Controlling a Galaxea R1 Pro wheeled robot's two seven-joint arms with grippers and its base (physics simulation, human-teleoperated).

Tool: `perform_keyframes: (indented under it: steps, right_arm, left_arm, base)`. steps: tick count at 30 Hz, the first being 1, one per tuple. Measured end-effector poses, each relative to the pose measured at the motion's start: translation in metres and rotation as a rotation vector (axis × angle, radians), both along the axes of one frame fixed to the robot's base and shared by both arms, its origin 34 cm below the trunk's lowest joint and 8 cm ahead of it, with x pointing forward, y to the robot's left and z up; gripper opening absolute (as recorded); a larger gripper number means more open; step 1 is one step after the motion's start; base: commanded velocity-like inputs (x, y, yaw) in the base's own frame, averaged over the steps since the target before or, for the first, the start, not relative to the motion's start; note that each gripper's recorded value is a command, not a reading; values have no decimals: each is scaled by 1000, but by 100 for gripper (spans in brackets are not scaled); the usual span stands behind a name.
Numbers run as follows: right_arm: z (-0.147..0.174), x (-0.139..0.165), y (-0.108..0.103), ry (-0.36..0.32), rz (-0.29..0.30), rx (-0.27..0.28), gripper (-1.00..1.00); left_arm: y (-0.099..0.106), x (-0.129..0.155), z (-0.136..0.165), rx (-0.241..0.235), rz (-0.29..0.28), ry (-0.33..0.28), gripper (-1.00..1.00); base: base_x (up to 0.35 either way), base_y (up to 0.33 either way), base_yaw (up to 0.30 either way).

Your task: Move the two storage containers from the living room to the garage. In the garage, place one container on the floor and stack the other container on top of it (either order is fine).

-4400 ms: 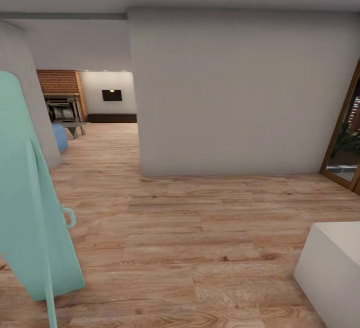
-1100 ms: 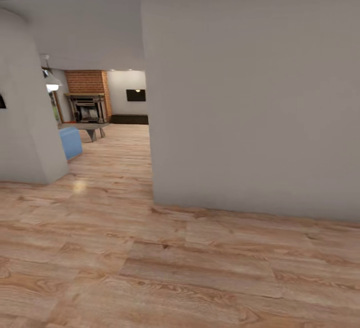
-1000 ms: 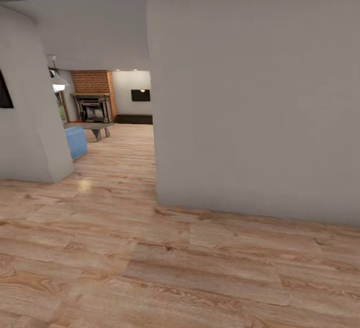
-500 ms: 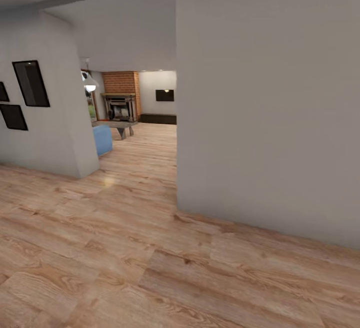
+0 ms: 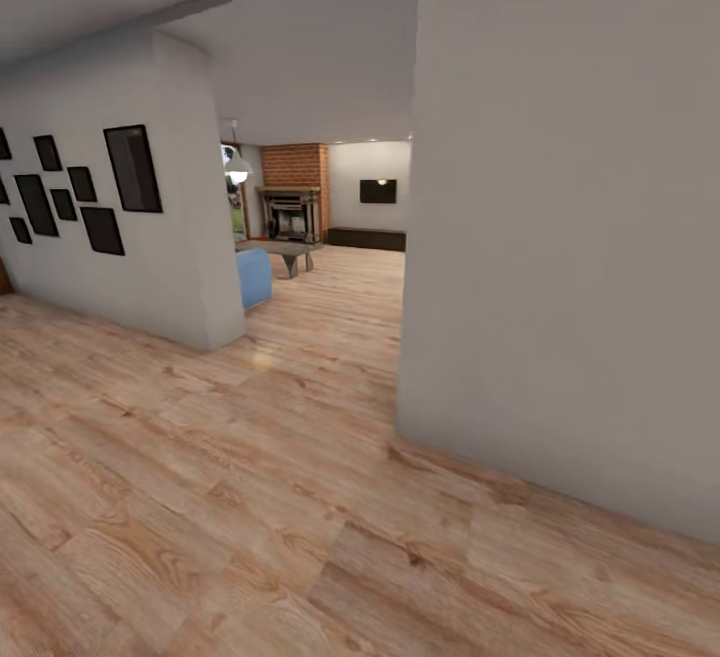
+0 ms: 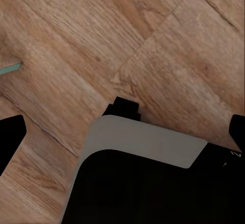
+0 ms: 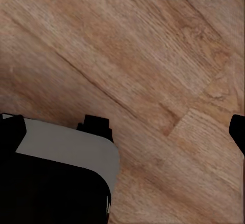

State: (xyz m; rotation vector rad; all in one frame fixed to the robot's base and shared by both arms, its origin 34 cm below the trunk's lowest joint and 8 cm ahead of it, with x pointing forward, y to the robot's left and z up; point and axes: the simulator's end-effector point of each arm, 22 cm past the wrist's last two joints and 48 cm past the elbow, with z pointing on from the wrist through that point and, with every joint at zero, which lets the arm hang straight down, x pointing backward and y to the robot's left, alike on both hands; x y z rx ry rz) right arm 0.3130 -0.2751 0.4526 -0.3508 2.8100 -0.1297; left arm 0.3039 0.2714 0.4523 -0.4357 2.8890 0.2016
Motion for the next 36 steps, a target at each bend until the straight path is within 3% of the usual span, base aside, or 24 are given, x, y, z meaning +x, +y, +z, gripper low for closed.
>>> perform_keyframes:
  steps: [36]
  right_arm:
    - [0, -1, 0, 4, -10, 6, 100]
  left_arm:
    - [0, 0, 0, 0, -1, 2, 100]
  base:
    - [326, 0, 280]
